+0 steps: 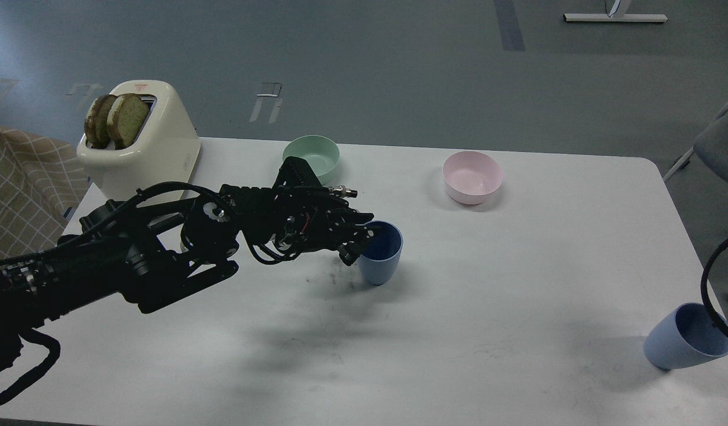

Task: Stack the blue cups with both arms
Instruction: 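Set the dark blue cup upright and open the left gripper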

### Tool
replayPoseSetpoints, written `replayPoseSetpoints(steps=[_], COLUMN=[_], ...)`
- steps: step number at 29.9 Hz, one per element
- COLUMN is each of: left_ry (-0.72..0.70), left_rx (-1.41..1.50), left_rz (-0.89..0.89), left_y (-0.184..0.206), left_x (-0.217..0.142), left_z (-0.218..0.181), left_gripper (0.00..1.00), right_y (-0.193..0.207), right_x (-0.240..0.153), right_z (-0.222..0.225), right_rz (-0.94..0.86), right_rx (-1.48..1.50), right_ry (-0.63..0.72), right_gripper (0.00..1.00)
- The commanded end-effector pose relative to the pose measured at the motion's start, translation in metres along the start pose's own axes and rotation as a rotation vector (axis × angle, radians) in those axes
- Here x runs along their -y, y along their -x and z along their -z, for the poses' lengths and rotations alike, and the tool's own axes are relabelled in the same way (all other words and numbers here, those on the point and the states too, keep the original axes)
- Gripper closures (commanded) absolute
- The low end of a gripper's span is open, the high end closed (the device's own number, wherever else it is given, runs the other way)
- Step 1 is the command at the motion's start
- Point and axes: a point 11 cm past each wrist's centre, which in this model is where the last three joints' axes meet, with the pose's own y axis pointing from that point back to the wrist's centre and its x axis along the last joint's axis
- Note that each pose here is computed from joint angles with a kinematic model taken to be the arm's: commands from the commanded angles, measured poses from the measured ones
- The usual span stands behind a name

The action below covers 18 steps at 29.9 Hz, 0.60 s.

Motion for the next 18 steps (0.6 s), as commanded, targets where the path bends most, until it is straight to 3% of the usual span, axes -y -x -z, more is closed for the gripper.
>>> replayPoseSetpoints(steps=[1, 5, 7, 11, 15, 18], left_ry=[-0.001, 0.001, -0.015, -0.021, 0.03, 0.075], left_rx=[-0.033, -0.082, -0.189, -0.395, -0.743, -0.963], left_rz=[-0.016, -0.058, -0.172, -0.356, -0.674, -0.869], left_y=[-0.002, -0.01, -0.033, -0.064, -0.117, -0.134], left_x=[-0.002, -0.004, -0.014, -0.032, -0.079, -0.122], left_z=[0.002, 0.005, 0.019, 0.042, 0.079, 0.109], left_gripper=[0.22, 0.14, 0.04, 0.04, 0.03, 0.03], right_y=[0.0, 0.0, 0.001, 0.0, -0.005, -0.005], right_x=[0.0, 0.0, 0.001, 0.002, 0.001, 0.002], right_z=[0.0, 0.0, 0.001, 0.004, 0.017, 0.024], right_rz=[0.0, 0.001, 0.002, 0.002, -0.012, -0.005], right_rx=[0.0, 0.0, 0.0, -0.007, -0.008, -0.029], right_ry=[0.0, -0.001, -0.001, -0.006, -0.043, -0.039], right_gripper=[0.0, 0.0, 0.0, 0.0, 0.0, 0.0])
